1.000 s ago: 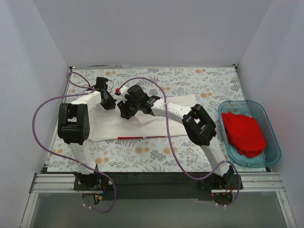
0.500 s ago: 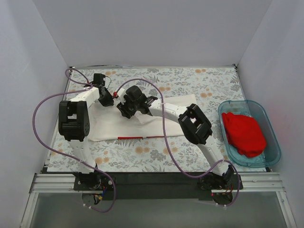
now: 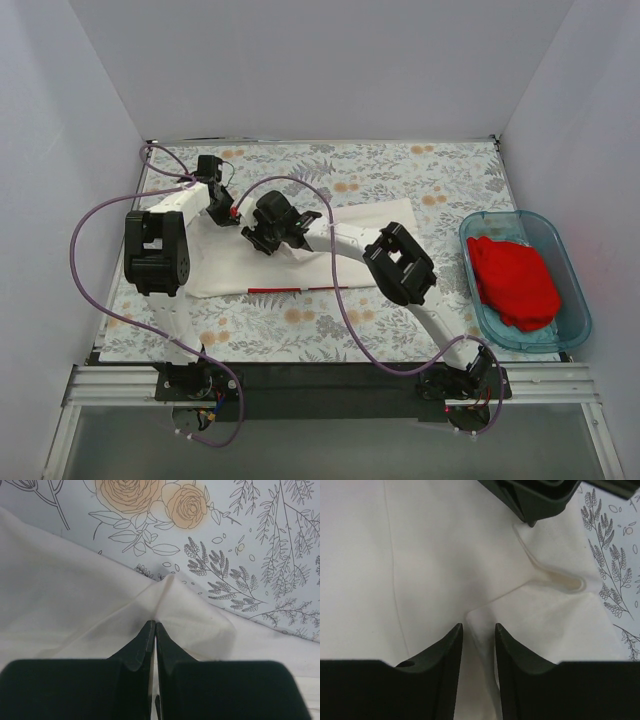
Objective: Fold and stack the t-shirts
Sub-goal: Fold the tshirt
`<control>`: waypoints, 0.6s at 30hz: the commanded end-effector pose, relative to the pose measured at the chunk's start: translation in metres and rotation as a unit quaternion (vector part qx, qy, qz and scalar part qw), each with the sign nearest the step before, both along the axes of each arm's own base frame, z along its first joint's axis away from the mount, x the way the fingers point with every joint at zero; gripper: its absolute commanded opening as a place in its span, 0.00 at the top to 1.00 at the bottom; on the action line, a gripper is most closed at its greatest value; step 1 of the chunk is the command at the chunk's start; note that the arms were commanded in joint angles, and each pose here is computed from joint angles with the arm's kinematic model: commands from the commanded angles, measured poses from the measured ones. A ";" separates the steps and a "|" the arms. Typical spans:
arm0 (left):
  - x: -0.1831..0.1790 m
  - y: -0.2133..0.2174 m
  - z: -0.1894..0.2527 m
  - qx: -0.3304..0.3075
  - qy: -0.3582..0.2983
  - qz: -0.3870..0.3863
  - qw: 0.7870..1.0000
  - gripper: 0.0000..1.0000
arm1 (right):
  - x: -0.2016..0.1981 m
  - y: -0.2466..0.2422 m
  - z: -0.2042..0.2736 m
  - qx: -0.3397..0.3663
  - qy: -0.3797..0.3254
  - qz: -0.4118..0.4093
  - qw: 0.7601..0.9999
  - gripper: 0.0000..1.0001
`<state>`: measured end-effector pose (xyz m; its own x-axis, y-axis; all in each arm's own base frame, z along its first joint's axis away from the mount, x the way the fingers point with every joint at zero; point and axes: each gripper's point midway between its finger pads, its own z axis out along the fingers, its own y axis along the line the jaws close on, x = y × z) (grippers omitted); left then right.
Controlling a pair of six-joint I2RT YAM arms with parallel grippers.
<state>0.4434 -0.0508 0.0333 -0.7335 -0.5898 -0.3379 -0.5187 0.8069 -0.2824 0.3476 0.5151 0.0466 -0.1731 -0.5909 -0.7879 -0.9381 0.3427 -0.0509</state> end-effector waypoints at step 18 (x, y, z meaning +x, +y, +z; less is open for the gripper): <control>0.000 0.017 0.081 0.024 -0.039 0.009 0.999 1.00 | -0.005 -0.015 0.081 0.048 -0.056 -0.007 0.997 0.99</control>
